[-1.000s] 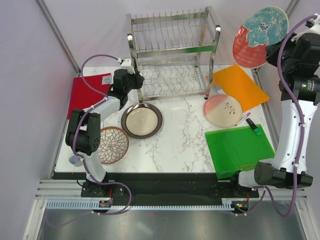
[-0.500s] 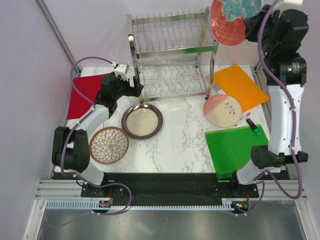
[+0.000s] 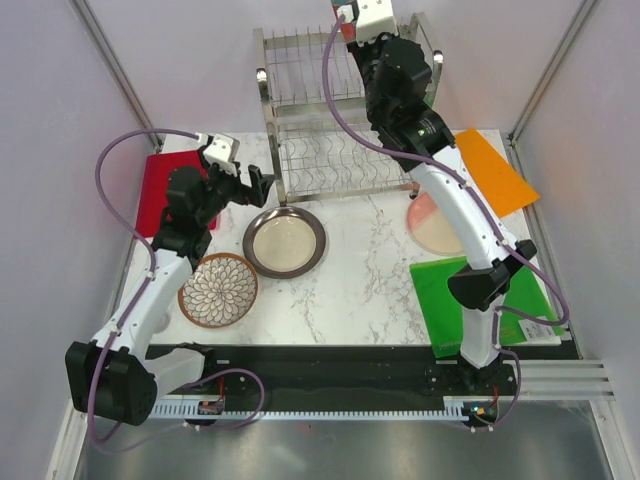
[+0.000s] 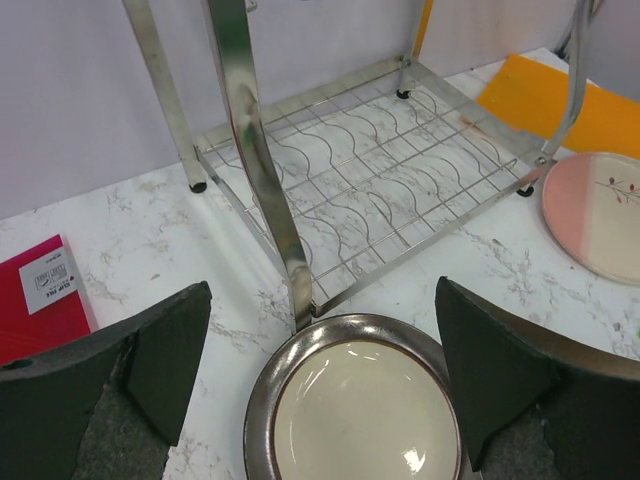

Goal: Load the plates into the dish rack

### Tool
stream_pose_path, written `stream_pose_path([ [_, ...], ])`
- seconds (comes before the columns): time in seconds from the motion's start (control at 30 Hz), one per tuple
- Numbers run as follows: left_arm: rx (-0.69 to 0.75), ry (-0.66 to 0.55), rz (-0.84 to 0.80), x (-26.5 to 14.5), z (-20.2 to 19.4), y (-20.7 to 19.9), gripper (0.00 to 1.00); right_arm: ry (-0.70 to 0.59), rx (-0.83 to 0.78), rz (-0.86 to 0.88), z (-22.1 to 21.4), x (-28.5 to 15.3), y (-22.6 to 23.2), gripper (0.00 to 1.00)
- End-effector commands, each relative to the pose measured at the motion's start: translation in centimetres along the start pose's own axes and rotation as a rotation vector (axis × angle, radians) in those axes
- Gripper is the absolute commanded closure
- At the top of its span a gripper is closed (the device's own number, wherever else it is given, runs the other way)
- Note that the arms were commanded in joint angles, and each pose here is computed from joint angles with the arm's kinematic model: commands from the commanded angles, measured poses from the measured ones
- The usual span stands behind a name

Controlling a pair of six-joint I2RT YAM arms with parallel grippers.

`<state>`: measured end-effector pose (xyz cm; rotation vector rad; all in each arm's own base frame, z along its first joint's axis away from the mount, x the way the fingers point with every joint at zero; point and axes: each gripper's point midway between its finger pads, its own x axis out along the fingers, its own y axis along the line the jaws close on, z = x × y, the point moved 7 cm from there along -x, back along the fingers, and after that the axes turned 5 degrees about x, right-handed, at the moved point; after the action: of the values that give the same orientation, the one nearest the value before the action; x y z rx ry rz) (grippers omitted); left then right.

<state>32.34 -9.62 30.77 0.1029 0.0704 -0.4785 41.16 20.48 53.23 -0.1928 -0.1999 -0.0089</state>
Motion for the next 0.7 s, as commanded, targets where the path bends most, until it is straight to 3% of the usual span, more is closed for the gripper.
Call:
stream_pose_path([
  [0.0,-0.071,0.046,-0.005,-0.8,-1.6,-0.6,0.0,-0.352,0.183,-0.322,9.6,-2.6,-7.1,1.0],
  [0.3,-0.119,0.065,-0.024,-1.3,-2.8,-1.3,0.0,-0.362,0.159,-0.396,8.8,-1.6,-7.7,1.0],
  [0.67,-0.141,0.055,-0.028,-2.9,-4.4,-2.1,0.0,-0.282,0.16,-0.336,7.1,-1.1,-9.7,1.0],
])
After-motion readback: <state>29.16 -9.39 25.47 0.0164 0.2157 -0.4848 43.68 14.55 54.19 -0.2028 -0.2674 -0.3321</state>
